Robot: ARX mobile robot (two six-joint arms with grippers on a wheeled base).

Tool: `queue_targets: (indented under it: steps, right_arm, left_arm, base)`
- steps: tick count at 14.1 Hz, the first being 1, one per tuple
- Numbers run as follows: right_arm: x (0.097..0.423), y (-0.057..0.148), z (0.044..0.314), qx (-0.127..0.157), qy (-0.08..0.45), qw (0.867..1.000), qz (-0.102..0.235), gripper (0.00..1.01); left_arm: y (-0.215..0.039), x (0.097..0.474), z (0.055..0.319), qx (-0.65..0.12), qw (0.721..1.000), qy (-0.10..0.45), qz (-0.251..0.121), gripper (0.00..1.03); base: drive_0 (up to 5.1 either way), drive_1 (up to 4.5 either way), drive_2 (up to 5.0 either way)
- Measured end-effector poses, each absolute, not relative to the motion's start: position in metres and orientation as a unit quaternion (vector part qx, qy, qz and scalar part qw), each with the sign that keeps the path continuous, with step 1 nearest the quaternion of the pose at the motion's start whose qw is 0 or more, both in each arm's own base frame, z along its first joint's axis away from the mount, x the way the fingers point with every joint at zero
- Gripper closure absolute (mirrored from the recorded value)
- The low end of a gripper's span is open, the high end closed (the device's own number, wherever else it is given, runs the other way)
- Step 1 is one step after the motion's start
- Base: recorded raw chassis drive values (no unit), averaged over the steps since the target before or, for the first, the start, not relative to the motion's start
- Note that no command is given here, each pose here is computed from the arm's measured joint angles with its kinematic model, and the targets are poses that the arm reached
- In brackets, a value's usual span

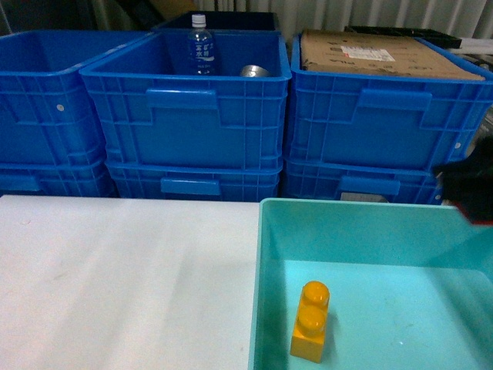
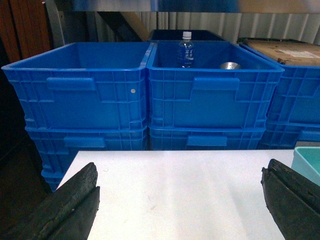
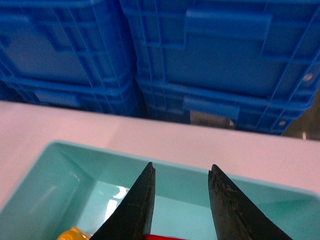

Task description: Pick red block from blue box to shelf

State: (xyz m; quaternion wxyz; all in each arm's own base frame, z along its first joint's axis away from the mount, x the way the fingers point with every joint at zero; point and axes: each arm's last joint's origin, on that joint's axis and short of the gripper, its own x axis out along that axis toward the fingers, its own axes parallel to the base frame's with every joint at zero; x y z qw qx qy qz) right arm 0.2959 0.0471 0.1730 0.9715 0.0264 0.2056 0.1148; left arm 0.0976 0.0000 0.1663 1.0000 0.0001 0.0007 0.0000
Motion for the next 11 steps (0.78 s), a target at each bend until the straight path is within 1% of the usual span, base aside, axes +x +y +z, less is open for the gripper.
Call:
queue_targets:
  steps: [2,3,4,5,7,9,11]
  right_arm:
    - [0.271,0.026,0.224,0.052,0.152,0.979,0.123,0.75]
    - [0.255,0.020,0.243,0.061,0.125,0.982,0.126,0.75]
    - [0.207,0.009,0.272,0.076,0.064,0.989,0.112,0.75]
    - [0.167,0.018,0.267,0.073,0.044,0.992,0.094,0.75]
    - [0.165,0.018,0.253,0.073,0.060,0.994,0.064,0.75]
    - [0.164,0.021,0.245,0.071,0.064,0.993,0.068,0.75]
    - [0.166,0.021,0.240,0.071,0.070,0.993,0.063,0.75]
  left_arm:
    - [0.000,0.098,0.166,0.000,1.000,0.001,0.000,0.05]
    - [0.000,0.098,0.166,0.000,1.000,0.001,0.000,0.05]
    - [0.000,0.098,0.166,0.000,1.000,0.001,0.000,0.05]
    - [0.000,0.098,0.166,0.000,1.000,0.001,0.000,0.05]
    - [0.000,0.098,0.166,0.000,1.000,0.001,0.000,0.05]
    - [0.000,0.098,0.166,0.000,1.000,0.001,0.000,0.05]
    - [0.000,0.098,0.166,0.000,1.000,0.001,0.000,0.05]
  base:
    - [0.0,0.00,0.0]
    - [0.0,0.00,0.0]
    - [0.0,0.00,0.0]
    - [0.0,0.00,0.0]
    - [0.0,0.00,0.0]
    - [0.0,0.00,0.0]
    - [0.0,0.00,0.0]
